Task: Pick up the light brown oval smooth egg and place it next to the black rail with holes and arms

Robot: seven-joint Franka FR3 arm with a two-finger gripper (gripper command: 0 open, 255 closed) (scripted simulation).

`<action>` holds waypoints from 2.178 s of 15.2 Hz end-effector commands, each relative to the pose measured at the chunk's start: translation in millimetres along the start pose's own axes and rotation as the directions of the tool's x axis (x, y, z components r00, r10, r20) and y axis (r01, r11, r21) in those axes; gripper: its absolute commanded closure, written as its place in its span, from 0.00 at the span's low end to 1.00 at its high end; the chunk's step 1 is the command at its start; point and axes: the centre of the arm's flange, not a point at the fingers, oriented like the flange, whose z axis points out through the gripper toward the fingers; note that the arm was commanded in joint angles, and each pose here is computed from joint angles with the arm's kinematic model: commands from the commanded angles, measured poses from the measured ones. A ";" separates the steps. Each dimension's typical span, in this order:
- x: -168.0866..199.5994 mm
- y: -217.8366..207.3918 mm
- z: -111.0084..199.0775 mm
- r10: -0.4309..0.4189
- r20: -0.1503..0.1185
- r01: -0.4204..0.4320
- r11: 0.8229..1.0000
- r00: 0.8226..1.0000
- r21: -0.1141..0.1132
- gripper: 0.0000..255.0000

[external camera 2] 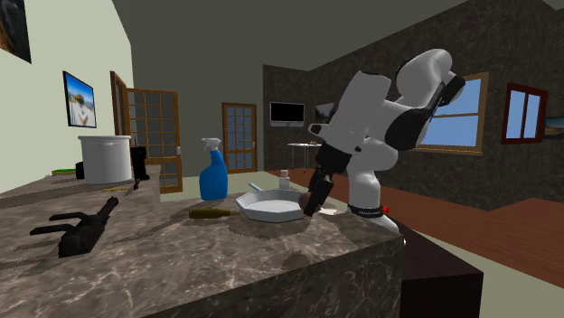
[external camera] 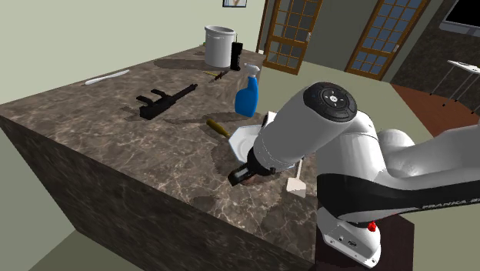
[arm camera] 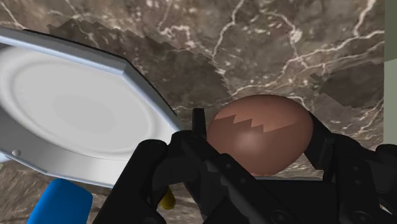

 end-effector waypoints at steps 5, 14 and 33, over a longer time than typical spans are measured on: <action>13.6 4.7 -28.8 0.000 0.000 0.000 1.000 1.000 0.000 1.00; 70.2 -11.3 -34.1 0.000 0.000 0.000 1.000 1.000 0.000 1.00; 287.9 -98.9 54.2 0.000 0.000 0.000 1.000 1.000 0.000 1.00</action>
